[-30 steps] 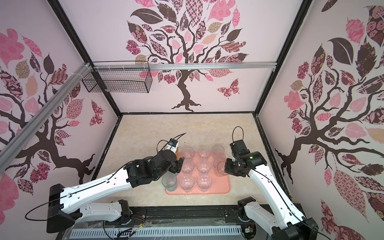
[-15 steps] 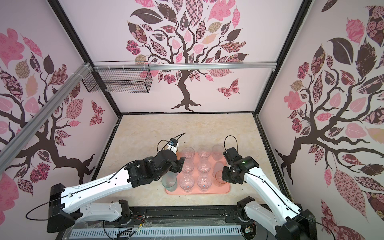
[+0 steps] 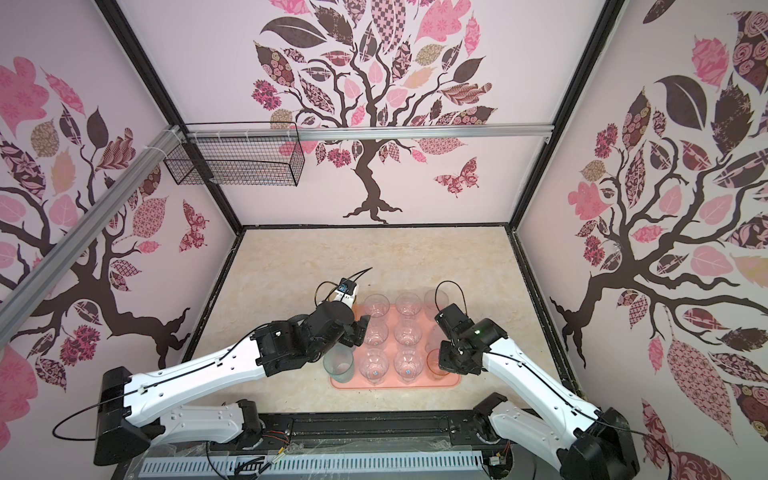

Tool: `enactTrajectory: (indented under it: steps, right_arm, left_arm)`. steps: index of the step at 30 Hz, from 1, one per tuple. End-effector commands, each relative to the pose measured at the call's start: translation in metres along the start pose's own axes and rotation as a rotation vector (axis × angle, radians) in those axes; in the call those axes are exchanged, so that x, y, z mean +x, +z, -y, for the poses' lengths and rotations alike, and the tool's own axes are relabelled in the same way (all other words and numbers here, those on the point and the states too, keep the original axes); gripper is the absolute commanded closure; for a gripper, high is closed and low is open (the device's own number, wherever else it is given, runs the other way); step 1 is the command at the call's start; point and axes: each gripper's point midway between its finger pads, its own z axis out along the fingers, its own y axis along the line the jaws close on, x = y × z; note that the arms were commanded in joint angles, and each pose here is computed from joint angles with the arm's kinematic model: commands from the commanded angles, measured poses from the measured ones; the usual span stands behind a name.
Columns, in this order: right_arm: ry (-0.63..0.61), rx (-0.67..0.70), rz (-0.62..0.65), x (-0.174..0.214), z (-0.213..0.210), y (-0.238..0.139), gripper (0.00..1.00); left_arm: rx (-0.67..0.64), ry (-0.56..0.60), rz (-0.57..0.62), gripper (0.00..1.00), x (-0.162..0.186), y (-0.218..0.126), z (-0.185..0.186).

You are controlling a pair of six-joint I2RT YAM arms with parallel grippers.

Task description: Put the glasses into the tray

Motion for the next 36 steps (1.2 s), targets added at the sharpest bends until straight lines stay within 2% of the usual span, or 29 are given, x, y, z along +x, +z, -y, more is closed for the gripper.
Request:
enactTrajectory:
  steps: [1, 5, 9, 13, 15, 17, 20, 26, 36]
  right_arm:
    - [0.036, 0.02, 0.013, -0.003, 0.0, 0.004, 0.87]
    - [0.038, 0.005, 0.026, -0.006, -0.003, -0.002, 0.76]
    - [0.034, -0.064, 0.065, -0.016, -0.017, -0.023, 0.6]
    - [0.019, -0.048, 0.173, -0.038, -0.017, -0.055, 0.48]
    - [0.005, -0.035, 0.247, -0.055, -0.017, -0.071, 0.36]
    - [0.008, -0.047, 0.26, -0.068, -0.022, -0.071, 0.31]
    - [0.009, -0.031, 0.242, -0.078, -0.03, -0.05, 0.3]
    - [-0.098, 0.069, 0.21, -0.084, -0.024, -0.024, 0.46]
    - [-0.118, 0.059, 0.117, -0.07, -0.028, 0.001, 0.49]
  left_arm:
    - [-0.011, 0.009, 0.001, 0.16, 0.006, 0.004, -0.001]
    - [-0.016, 0.013, 0.002, 0.16, 0.006, 0.003, -0.003]
    - [-0.023, 0.013, 0.006, 0.16, 0.007, 0.002, -0.005]
    - [-0.024, 0.015, 0.008, 0.16, 0.007, 0.001, -0.006]
    - [-0.028, 0.019, 0.01, 0.16, 0.007, 0.0, -0.008]
    - [-0.029, 0.018, 0.014, 0.15, 0.007, 0.001, -0.008]
    - [-0.024, 0.016, 0.015, 0.16, 0.007, 0.002, -0.006]
    - [-0.032, 0.013, 0.01, 0.15, 0.012, -0.002, -0.012]
    - [-0.027, 0.021, 0.005, 0.15, 0.012, 0.005, -0.007]
